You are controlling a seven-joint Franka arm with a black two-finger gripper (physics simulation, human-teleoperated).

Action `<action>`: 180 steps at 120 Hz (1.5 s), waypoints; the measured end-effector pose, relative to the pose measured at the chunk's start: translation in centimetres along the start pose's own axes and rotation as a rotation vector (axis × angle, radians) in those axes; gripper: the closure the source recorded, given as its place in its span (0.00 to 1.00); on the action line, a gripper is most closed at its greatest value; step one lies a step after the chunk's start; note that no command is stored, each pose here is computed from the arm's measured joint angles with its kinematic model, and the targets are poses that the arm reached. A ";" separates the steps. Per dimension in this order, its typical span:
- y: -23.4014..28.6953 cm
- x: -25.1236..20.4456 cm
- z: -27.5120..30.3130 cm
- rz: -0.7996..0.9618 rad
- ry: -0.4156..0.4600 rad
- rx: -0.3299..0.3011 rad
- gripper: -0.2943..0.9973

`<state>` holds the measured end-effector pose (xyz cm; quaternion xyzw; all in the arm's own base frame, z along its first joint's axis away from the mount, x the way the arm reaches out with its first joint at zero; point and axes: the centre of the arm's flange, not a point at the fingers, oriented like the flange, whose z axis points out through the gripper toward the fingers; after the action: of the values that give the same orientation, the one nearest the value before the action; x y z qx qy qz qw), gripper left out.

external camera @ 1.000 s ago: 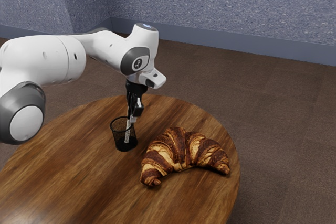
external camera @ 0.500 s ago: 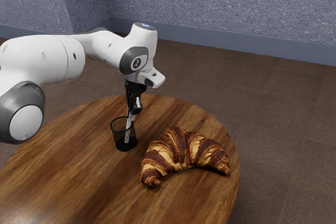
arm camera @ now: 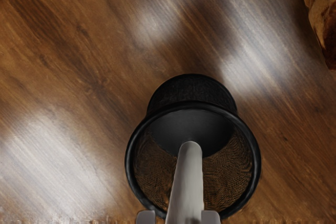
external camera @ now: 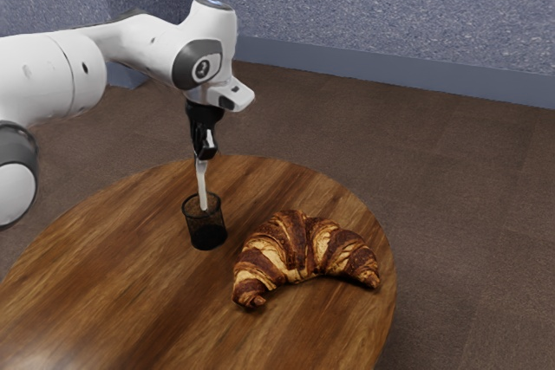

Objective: Take the marker out of the pen holder and place it to the left of the pen holder.

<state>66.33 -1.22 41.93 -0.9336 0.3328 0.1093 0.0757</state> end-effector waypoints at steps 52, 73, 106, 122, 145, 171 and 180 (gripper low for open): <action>-3.7 -5.9 1.2 -0.074 -0.288 0.071 0.83; -4.5 -5.5 7.2 -0.074 -0.484 0.087 0.83; -6.8 -6.4 14.8 -0.131 -0.546 -0.015 0.83; -7.8 -7.1 16.1 -0.165 -0.518 -0.048 0.83; -8.3 -7.3 16.6 -0.187 -0.480 -0.072 0.68; -8.3 -7.0 16.2 -0.192 -0.450 -0.092 0.39; -8.1 -6.8 15.8 -0.191 -0.437 -0.096 0.34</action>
<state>63.93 12.53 28.99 -0.9175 0.2131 0.3167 0.1117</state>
